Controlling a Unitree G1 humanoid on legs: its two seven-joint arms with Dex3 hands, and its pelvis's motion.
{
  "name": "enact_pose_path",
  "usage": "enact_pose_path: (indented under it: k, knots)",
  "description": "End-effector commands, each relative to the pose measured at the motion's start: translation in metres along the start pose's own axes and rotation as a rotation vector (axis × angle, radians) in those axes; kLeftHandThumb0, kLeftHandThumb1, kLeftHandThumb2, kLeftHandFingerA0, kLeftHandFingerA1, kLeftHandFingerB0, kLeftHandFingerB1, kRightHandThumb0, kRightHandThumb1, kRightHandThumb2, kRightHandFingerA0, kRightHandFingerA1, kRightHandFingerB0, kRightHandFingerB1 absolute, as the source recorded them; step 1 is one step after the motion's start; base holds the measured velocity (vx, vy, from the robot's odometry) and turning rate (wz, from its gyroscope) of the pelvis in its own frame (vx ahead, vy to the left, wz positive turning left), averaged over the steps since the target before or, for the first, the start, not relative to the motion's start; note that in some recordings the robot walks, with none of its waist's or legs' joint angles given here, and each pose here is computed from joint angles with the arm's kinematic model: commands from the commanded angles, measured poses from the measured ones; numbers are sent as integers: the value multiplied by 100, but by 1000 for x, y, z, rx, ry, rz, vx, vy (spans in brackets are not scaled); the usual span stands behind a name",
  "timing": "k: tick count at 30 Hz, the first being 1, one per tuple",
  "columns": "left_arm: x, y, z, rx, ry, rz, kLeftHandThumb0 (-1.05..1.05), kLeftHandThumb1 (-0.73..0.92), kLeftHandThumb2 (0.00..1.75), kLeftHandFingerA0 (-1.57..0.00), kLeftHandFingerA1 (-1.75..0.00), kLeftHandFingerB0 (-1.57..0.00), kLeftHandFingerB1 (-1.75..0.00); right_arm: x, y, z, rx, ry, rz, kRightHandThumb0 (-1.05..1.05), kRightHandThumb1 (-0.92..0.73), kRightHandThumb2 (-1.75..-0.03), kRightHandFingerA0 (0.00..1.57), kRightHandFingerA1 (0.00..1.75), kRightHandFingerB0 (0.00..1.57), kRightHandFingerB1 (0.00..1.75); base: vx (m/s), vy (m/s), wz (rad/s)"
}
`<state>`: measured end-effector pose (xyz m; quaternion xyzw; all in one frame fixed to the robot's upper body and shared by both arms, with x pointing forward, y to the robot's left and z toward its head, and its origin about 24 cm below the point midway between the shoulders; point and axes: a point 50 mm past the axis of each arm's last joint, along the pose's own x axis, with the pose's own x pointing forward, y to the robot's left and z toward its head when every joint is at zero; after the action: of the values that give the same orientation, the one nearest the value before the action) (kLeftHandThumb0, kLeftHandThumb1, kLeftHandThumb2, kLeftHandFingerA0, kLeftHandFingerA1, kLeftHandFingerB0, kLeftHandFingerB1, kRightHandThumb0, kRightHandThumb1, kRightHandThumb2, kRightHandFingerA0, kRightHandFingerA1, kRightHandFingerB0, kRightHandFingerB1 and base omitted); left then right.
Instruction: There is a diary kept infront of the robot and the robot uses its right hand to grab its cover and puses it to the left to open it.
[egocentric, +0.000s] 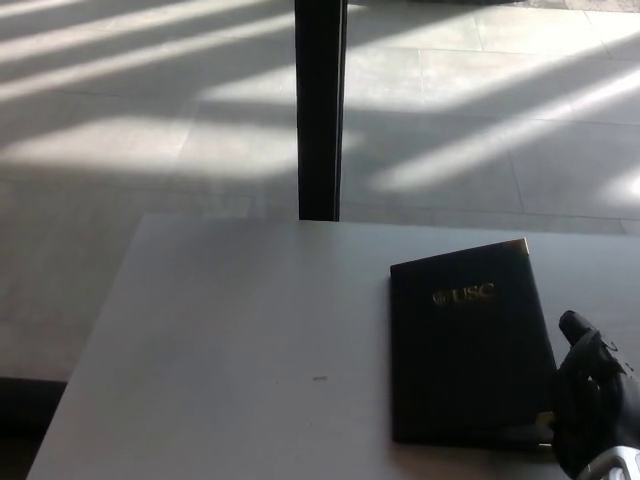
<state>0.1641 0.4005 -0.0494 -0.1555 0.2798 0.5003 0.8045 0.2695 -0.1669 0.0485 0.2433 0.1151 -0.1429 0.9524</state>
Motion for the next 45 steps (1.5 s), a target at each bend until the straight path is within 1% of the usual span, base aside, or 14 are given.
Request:
enact_pose_path:
  k: [1, 3, 4, 5, 10, 11, 13, 15, 16, 19, 24, 33, 34, 45]
  knots:
    - [1, 6, 11, -2, -28, 24, -93, 92, 166, -54, -125, -13, -97, -10, 21, -12, 43, 32, 27, -67, -92, -75, 35, 55, 23, 42, 0, 0, 0]
    - [1, 7, 11, 3, -31, 16, -95, 91, 167, -44, -121, -4, -93, -12, 27, -14, 31, 37, 46, -66, -92, -80, 32, 54, 21, 42, 0, 0, 0]
    - [1, 7, 11, -1, -30, 11, -96, 91, 167, -40, -120, -3, -93, -13, 30, -15, 27, 39, 65, -66, -83, -105, 28, 58, 19, 50, 0, 0, 0]
    - [2, 6, 11, 1, -27, 20, -96, 92, 168, -60, -131, -7, -95, -15, 33, -16, 25, 39, 86, -66, -83, -105, 28, 58, 19, 50, 0, 0, 0]
    - [2, 5, 13, -19, -31, 15, -100, 91, 168, -43, -123, -9, -99, -22, 46, -24, 59, 74, 100, -70, -92, -75, 34, 55, 22, 42, 0, 0, 0]
    - [2, 5, 14, -23, -30, 14, -98, 91, 167, -44, -123, -4, -95, -25, 51, -27, 64, 85, 112, -69, -82, -106, 29, 58, 21, 51, 0, 0, 0]
    - [2, 6, 14, -3, -34, 11, -95, 92, 168, -49, -124, -3, -93, -29, 58, -31, 67, 96, 133, -70, -92, -79, 32, 54, 22, 43, 0, 0, 0]
    - [2, 5, 16, 13, -37, 25, -95, 92, 167, -54, -127, -5, -94, -34, 66, -34, 74, 101, 158, -69, -92, -80, 31, 54, 20, 43, 0, 0, 0]
    - [2, 5, 16, 17, -39, 24, -94, 92, 167, -51, -125, -2, -91, -35, 70, -33, 76, 101, 170, -67, -84, -106, 29, 58, 20, 50, 0, 0, 0]
    - [2, 6, 16, 13, -38, 15, -96, 92, 167, -50, -125, 0, -91, -39, 80, -30, 79, 86, 202, -70, -92, -81, 30, 55, 19, 42, 0, 0, 0]
    - [2, 5, 17, 23, -38, 16, -91, 88, 162, -47, -120, 0, -86, -49, 105, -16, 76, 22, 302, -73, -92, -76, 32, 56, 23, 44, 0, 0, 0]
    - [2, 4, 18, 20, -42, 16, -93, 92, 165, -55, -125, 0, -88, -58, 132, -5, -126, -65, 456, -69, -92, -83, 34, 64, 20, 48, 0, 0, 0]
    - [2, 4, 18, 27, -39, 19, -92, 91, 165, -53, -124, -1, -88, -58, 133, -6, -175, -65, 477, -71, -84, -110, 31, 64, 18, 53, 0, 0, 0]
    - [2, -5, 23, 40, -52, -8, -94, 91, 166, -51, -124, -3, -91, -36, 128, -16, -397, -83, 479, -61, -92, -88, 32, 64, 17, 49, 0, 0, 0]
